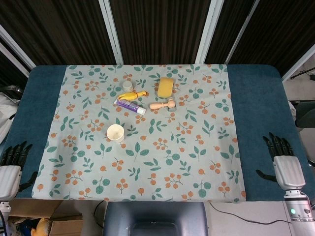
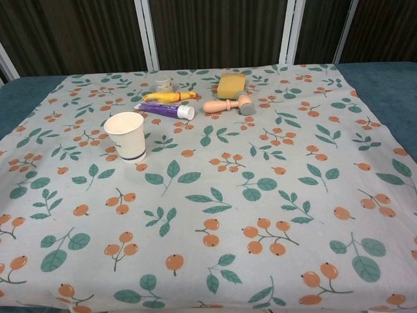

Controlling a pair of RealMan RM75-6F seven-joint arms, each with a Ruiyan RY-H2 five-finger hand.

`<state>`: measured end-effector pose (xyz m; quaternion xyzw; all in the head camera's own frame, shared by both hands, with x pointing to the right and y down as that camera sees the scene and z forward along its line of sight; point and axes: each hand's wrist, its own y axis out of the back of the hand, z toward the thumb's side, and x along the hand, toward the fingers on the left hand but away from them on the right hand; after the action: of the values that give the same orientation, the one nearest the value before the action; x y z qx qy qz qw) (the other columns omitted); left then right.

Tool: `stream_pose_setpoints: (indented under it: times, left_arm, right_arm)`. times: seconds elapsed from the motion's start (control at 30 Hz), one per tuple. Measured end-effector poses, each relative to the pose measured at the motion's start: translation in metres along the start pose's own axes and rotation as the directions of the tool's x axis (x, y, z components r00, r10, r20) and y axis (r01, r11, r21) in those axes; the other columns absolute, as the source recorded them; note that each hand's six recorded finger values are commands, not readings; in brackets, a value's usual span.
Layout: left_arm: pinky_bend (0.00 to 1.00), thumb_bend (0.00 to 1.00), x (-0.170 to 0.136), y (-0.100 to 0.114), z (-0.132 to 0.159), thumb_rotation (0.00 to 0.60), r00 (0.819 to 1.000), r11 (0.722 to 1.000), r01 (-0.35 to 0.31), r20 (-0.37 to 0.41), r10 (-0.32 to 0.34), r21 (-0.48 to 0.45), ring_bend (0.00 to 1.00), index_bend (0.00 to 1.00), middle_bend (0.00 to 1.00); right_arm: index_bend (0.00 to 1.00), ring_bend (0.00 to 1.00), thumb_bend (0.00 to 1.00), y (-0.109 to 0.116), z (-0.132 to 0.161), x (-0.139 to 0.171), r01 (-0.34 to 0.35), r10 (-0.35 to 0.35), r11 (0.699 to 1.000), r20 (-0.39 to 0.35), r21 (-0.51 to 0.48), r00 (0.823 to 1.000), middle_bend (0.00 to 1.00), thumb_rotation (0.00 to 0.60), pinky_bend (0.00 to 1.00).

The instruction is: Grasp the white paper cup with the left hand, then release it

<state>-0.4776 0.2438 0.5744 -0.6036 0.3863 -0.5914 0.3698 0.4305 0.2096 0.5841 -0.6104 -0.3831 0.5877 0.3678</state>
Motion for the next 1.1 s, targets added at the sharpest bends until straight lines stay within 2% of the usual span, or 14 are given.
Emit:
stream_pose_setpoints:
  times: [0.3,0.6,0.7,0.87,1.0,1.1]
  left_arm:
    - [0.00,0.33,0.001,0.000,0.003,0.600,1.000,1.000,0.000,0.020,0.000,-0.018,0.00,0.00,0.00]
    - [0.00,0.33,0.020,0.012,0.039,0.600,0.990,1.000,0.000,0.142,0.001,-0.011,0.00,0.00,0.00]
    - [0.00,0.34,0.030,0.021,0.059,0.600,0.976,1.000,-0.015,0.216,0.014,0.004,0.00,0.00,0.00]
    - [0.00,0.33,0.050,0.033,0.103,0.600,0.930,1.000,-0.016,0.367,0.012,0.007,0.00,0.00,0.00]
    - [0.00,0.32,0.057,0.039,0.121,0.600,0.908,1.000,-0.022,0.418,0.021,-0.001,0.00,0.00,0.00]
    - [0.00,0.32,0.068,0.039,0.145,0.600,0.882,1.000,-0.017,0.472,0.017,-0.006,0.00,0.00,0.00]
  right_arm:
    - [0.00,0.00,0.22,0.003,0.005,0.002,0.005,-0.005,1.000,-0.010,0.003,1.000,0.00,0.600,0.00]
    - [0.00,0.00,0.22,0.009,0.000,0.012,0.016,-0.016,1.000,0.008,-0.011,1.000,0.00,0.600,0.00]
    - [0.00,0.00,0.22,0.009,-0.003,0.012,0.017,-0.017,1.000,0.008,0.002,1.000,0.00,0.600,0.00]
    - [0.00,0.00,0.22,0.009,-0.003,0.013,0.020,-0.020,1.000,0.001,0.006,1.000,0.00,0.600,0.00]
    - [0.00,0.00,0.22,0.009,-0.002,0.014,0.021,-0.021,1.000,-0.006,0.009,1.000,0.00,0.600,0.00]
    - [0.00,0.00,0.22,0.004,-0.001,0.016,0.003,-0.003,1.000,-0.013,0.019,1.000,0.00,0.600,0.00]
